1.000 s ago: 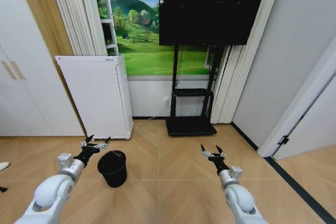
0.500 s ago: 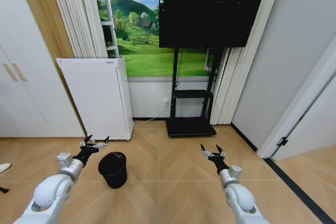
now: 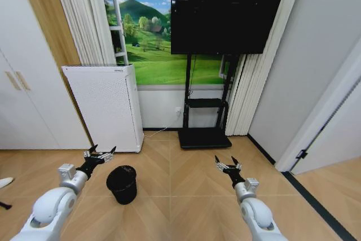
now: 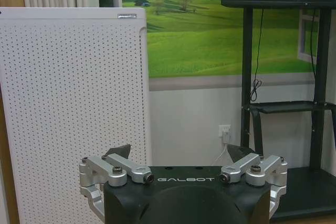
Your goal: Pick up the trash bin and place the garbage on the floor into it.
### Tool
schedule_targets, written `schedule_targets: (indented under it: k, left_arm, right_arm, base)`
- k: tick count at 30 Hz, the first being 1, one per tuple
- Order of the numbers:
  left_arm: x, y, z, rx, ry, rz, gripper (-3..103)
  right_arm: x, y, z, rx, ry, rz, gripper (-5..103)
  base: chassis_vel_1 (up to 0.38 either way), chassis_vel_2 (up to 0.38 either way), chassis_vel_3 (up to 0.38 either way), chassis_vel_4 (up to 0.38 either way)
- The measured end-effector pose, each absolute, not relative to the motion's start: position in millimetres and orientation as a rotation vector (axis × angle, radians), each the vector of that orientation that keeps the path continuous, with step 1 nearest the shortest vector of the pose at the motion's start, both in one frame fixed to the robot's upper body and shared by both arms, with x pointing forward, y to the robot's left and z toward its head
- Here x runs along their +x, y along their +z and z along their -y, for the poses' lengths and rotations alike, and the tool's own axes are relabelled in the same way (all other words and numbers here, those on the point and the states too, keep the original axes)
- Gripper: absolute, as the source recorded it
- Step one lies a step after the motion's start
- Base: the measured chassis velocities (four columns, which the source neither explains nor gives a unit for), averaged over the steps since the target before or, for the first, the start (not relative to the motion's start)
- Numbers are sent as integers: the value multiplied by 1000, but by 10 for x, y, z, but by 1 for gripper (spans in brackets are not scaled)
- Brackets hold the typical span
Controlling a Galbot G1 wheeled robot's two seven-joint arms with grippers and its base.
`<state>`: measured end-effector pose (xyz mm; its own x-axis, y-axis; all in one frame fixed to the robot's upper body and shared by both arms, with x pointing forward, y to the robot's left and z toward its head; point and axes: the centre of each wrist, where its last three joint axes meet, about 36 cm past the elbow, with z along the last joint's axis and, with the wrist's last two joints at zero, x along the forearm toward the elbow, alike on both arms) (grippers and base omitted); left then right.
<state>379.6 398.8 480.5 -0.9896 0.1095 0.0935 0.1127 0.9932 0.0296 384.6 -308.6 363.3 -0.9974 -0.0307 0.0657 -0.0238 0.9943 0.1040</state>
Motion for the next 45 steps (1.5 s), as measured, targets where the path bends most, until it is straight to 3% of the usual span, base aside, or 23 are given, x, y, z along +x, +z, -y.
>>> schedule_targets:
  k: [24,45]
  left_arm:
    - [3768,4780,-4023,-144,25,3045,100]
    - [3724,4710,-3958,-141,15,3036,100]
  right_arm:
    - [3802,3624,2977,39,-156,3035,100]
    - [3797,3533,3021,33,-156,3031,100]
  base:
    - [15,-17,-18,19]
    - [265,-258,-258,263]
